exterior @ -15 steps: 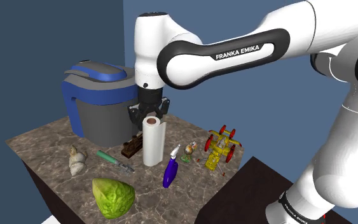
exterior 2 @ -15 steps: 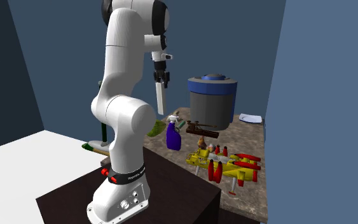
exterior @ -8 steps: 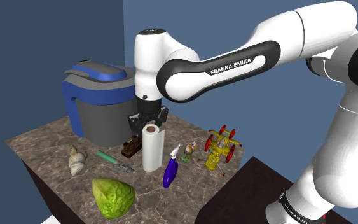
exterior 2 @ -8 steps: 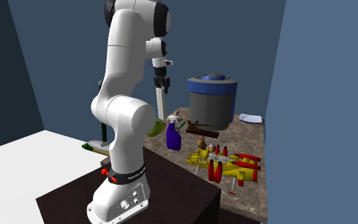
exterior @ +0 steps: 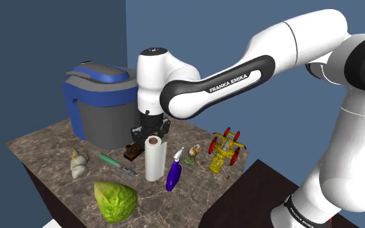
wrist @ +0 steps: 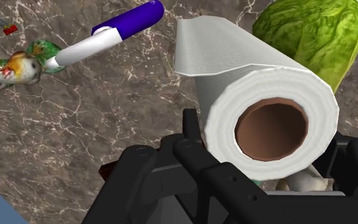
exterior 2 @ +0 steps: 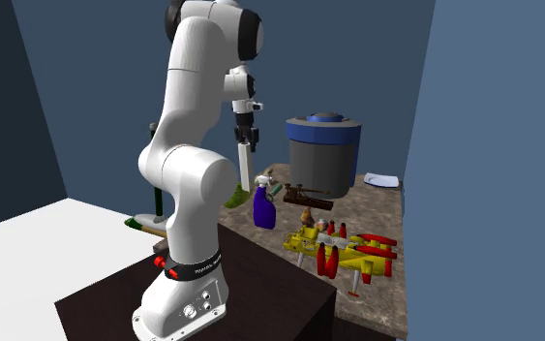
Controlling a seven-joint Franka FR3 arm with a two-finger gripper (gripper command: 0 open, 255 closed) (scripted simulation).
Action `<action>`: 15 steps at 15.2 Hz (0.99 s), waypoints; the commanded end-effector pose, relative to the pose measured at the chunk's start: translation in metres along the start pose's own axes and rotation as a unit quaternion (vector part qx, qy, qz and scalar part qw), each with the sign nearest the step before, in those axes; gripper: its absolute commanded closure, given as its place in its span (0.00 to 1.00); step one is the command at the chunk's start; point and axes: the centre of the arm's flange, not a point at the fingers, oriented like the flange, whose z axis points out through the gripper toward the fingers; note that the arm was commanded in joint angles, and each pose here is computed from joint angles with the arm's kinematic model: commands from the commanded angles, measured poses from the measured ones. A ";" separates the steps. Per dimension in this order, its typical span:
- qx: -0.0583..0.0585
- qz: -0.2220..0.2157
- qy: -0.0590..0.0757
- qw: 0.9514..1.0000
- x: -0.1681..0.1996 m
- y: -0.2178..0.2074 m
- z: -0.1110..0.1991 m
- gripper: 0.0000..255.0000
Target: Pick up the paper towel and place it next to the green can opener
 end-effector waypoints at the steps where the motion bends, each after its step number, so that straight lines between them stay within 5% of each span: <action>1: 0.000 0.000 0.000 1.000 -0.001 -0.001 0.010 1.00; 15: 0.000 0.000 0.000 1.000 -0.005 -0.005 0.084 1.00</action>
